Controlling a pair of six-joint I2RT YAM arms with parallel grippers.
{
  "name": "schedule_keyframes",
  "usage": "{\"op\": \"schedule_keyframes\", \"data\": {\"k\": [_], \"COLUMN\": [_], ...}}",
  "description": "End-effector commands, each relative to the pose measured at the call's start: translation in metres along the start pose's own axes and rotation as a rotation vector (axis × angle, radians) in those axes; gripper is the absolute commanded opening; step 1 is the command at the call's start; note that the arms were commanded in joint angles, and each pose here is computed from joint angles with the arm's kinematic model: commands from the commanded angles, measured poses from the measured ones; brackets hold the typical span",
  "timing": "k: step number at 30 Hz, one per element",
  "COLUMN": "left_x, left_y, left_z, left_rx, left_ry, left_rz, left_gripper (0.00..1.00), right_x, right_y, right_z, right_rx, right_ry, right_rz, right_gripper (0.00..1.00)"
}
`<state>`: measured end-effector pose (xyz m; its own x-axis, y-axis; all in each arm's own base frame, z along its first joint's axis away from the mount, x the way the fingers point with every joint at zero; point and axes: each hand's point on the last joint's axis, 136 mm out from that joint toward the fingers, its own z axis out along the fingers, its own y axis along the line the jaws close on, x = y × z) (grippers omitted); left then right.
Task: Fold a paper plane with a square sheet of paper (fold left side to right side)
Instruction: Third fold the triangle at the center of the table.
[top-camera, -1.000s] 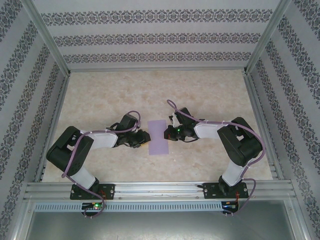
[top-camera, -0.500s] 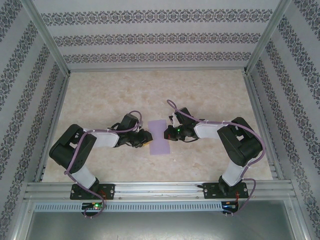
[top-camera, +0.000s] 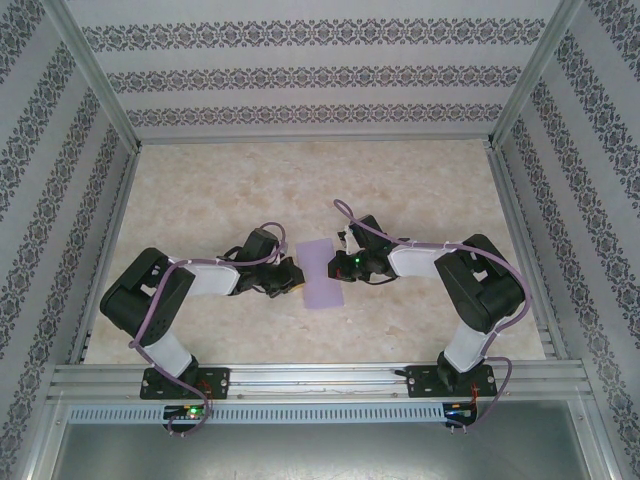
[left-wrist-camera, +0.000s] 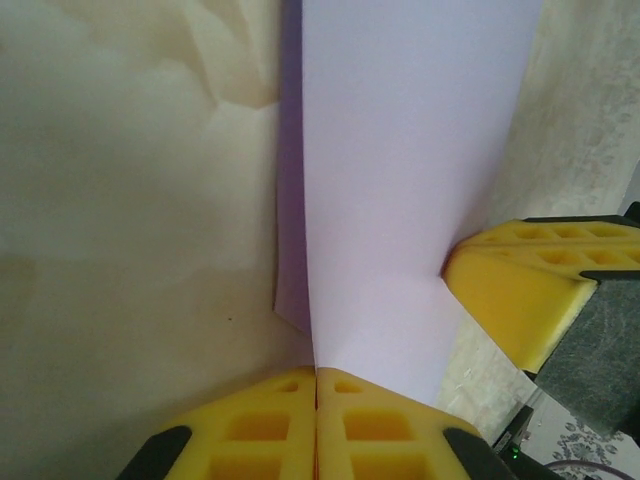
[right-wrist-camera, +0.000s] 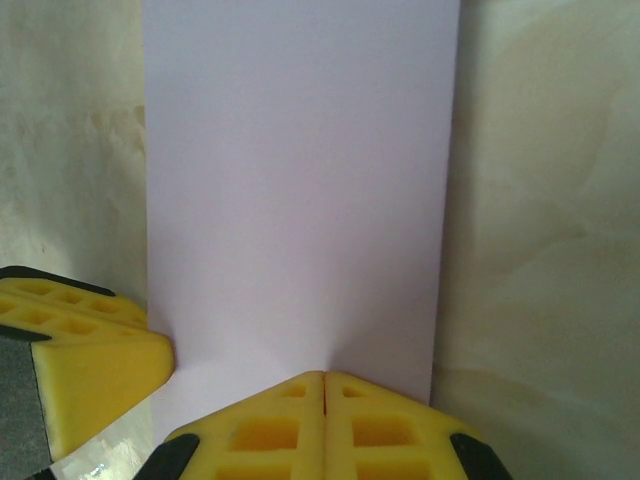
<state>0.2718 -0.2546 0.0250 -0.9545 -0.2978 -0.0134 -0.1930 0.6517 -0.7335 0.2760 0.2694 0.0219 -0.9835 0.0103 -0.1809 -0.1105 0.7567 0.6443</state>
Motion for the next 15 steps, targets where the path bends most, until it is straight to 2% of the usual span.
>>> {"op": "schedule_keyframes", "data": {"k": [1, 8, 15], "left_x": [0.001, 0.000, 0.006], "left_y": [-0.006, -0.016, -0.022], "left_z": [-0.006, -0.016, -0.019], "left_rx": [0.001, 0.014, 0.021], "left_ry": [-0.025, -0.032, 0.015], "left_rz": [0.017, 0.025, 0.027], "left_gripper": [0.02, 0.00, 0.00], "right_x": [-0.011, -0.028, 0.002], "right_y": [0.011, 0.028, 0.038], "right_z": [-0.012, -0.053, -0.077], "right_rx": [-0.035, -0.038, 0.063], "right_ry": [-0.051, -0.210, -0.330], "right_rz": [-0.042, -0.202, -0.481], "right_gripper": [0.00, 0.26, 0.41]}}
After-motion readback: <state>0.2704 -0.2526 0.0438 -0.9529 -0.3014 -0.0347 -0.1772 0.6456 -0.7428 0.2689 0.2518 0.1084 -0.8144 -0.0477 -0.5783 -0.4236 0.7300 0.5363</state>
